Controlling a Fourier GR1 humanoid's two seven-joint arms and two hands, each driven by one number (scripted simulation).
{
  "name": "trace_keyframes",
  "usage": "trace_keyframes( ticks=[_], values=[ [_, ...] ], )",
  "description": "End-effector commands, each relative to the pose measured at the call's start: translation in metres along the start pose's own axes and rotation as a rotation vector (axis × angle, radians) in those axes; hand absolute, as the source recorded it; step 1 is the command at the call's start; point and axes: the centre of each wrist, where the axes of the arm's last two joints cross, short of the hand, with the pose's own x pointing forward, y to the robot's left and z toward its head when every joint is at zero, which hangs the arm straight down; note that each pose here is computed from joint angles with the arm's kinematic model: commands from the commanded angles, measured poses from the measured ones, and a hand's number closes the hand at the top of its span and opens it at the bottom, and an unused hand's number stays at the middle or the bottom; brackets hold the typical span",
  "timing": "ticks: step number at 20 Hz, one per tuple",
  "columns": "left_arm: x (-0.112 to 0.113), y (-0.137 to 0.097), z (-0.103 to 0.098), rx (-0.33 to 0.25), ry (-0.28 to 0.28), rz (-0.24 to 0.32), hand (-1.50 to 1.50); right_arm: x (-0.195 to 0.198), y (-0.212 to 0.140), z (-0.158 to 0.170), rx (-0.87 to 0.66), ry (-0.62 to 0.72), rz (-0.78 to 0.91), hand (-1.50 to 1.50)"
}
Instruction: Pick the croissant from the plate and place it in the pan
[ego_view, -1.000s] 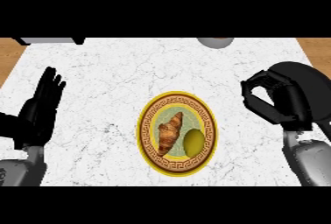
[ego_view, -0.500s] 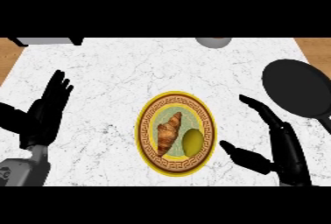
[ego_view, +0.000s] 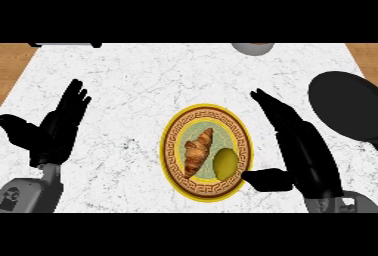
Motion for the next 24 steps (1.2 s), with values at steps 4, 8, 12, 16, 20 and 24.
trace_keyframes(
  ticks=[4, 8, 12, 16, 20, 24],
  values=[
    [0.002, -0.001, 0.002, -0.027, 0.003, 0.004, 0.00, 0.057, 0.018, -0.035, 0.193, 0.092, 0.226, -1.50],
    [0.005, -0.002, 0.003, -0.023, -0.008, -0.001, 0.00, 0.042, 0.033, -0.046, 0.464, 0.181, 0.275, -1.50],
    [-0.007, -0.006, 0.006, 0.002, 0.009, 0.000, 0.00, 0.067, 0.051, -0.050, 0.573, 0.189, 0.306, -1.50],
    [-0.002, -0.013, 0.003, -0.006, 0.007, -0.003, 0.00, 0.081, 0.056, -0.051, 0.566, 0.185, 0.357, -1.50],
    [0.009, -0.007, 0.004, -0.008, -0.004, 0.002, 0.00, 0.100, 0.069, -0.050, 0.559, 0.203, 0.512, -1.50],
    [0.001, 0.001, 0.002, 0.007, 0.001, 0.009, 0.00, 0.116, 0.078, -0.041, 0.512, 0.214, 0.563, -1.50]
  ],
)
